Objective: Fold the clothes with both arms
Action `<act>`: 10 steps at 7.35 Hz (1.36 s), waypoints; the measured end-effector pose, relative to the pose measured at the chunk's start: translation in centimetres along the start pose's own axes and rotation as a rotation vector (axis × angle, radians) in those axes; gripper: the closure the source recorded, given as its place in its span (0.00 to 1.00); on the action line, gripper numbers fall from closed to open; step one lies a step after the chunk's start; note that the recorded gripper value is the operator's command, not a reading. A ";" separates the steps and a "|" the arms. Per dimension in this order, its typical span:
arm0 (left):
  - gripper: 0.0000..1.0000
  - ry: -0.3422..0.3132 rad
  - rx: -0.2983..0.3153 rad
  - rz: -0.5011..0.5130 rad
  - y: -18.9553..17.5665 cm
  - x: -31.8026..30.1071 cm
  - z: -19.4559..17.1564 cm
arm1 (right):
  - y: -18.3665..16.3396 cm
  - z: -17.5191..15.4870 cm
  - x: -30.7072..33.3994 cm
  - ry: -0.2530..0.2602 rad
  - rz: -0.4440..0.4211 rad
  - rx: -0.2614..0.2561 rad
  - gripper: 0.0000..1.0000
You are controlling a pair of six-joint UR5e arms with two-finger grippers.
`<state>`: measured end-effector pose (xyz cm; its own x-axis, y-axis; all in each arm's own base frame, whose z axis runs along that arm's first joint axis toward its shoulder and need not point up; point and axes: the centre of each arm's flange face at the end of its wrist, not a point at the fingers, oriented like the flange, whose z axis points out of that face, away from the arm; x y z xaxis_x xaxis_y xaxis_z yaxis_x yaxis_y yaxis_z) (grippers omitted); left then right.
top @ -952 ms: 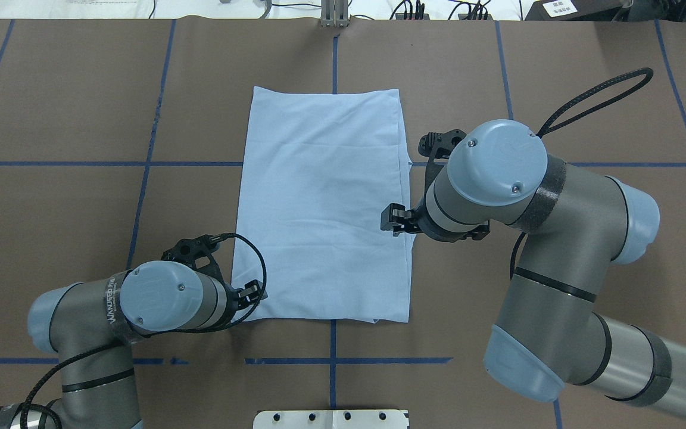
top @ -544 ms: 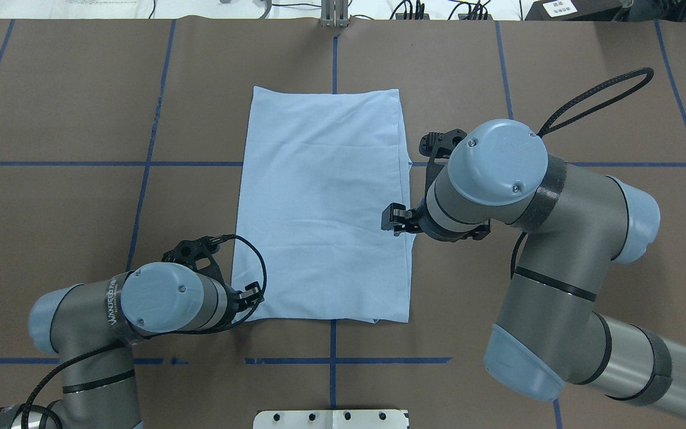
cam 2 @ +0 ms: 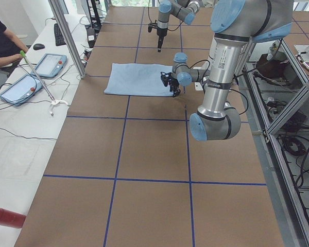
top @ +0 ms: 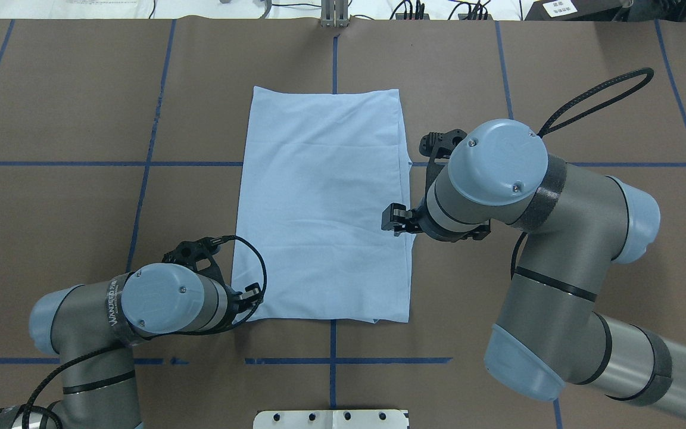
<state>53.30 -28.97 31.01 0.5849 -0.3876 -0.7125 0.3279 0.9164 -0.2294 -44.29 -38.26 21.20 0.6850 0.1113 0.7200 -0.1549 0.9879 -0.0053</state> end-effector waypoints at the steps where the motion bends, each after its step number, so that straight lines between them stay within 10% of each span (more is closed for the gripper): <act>1: 0.52 -0.001 -0.002 0.001 0.1 0.0 0.1 | 0.0 0.1 0.1 0.003 0.001 -0.001 0.00; 5: 1.00 0.004 -0.005 -0.004 0.4 0.4 0.0 | 0.0 0.1 0.2 0.003 0.001 -0.001 0.00; 10: 1.00 0.001 -0.010 0.003 0.9 0.4 -0.5 | 0.1 0.2 0.4 0.006 0.016 -0.001 0.00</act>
<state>53.51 -28.24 30.20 0.5849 -0.3845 -0.7142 0.3184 0.9187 -0.2338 -44.18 -38.18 21.65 0.6870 0.1274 0.7154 -0.1649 0.9862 -0.0172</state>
